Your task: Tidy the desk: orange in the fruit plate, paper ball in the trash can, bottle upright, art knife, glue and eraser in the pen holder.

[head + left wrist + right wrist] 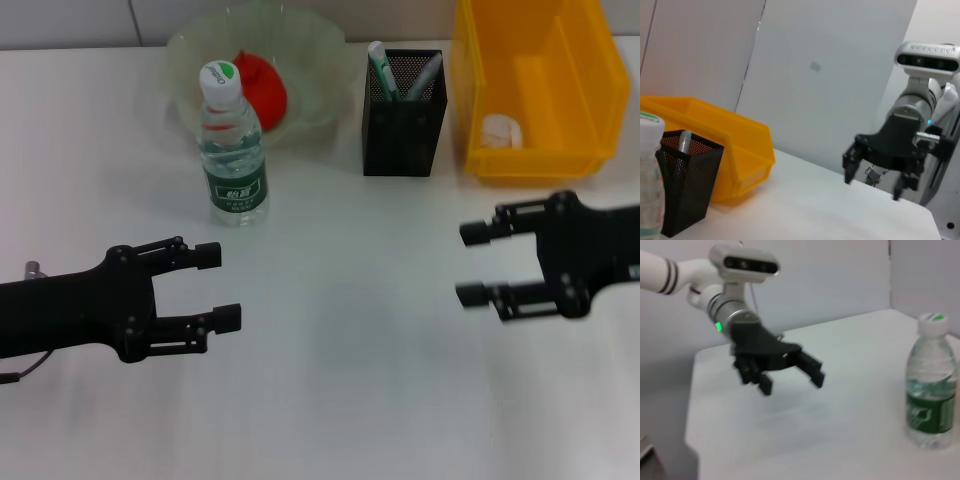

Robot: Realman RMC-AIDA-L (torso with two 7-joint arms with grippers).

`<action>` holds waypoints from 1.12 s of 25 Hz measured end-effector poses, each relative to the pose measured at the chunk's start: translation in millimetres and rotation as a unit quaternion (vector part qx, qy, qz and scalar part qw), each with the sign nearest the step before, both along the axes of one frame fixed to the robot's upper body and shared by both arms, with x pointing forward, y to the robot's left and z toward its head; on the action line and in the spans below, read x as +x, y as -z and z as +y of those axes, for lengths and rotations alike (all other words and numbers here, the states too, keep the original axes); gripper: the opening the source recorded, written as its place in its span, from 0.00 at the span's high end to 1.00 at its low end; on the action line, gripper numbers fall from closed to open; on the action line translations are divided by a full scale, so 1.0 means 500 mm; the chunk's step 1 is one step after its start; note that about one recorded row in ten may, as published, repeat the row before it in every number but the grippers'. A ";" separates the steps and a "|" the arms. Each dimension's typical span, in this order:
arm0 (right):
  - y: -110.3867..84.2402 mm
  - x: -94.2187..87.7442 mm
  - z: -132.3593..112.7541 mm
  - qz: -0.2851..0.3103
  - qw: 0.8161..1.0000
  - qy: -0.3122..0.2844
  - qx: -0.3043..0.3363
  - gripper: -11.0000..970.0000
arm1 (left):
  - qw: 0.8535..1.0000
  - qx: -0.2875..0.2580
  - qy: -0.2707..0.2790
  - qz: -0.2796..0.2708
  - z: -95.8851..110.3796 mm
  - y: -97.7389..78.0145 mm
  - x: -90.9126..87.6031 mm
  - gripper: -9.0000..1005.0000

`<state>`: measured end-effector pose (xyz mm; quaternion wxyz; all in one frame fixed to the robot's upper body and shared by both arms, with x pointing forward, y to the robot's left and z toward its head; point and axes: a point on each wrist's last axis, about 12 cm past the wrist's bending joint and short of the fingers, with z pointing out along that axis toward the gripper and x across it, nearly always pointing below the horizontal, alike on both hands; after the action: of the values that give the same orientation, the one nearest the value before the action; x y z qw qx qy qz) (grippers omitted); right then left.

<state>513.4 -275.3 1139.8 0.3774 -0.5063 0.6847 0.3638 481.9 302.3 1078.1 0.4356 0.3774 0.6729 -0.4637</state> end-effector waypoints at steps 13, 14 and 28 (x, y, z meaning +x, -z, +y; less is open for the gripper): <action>0.048 -0.049 -0.046 0.030 1.000 -0.001 0.006 0.20 | 0.997 0.059 0.039 0.013 0.020 -0.036 0.038 0.16; 0.051 -0.051 -0.047 0.034 0.999 0.001 0.007 0.20 | 0.997 0.059 0.039 0.013 0.020 -0.036 0.038 0.16; 0.081 -0.056 -0.040 0.043 0.999 -0.001 0.029 0.20 | 0.995 0.082 0.046 0.025 0.030 -0.034 0.034 0.16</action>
<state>485.7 -295.3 1099.1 0.3618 -0.4798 0.6888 0.4055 499.0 317.3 1095.3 0.3645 0.4300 0.7015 -0.4360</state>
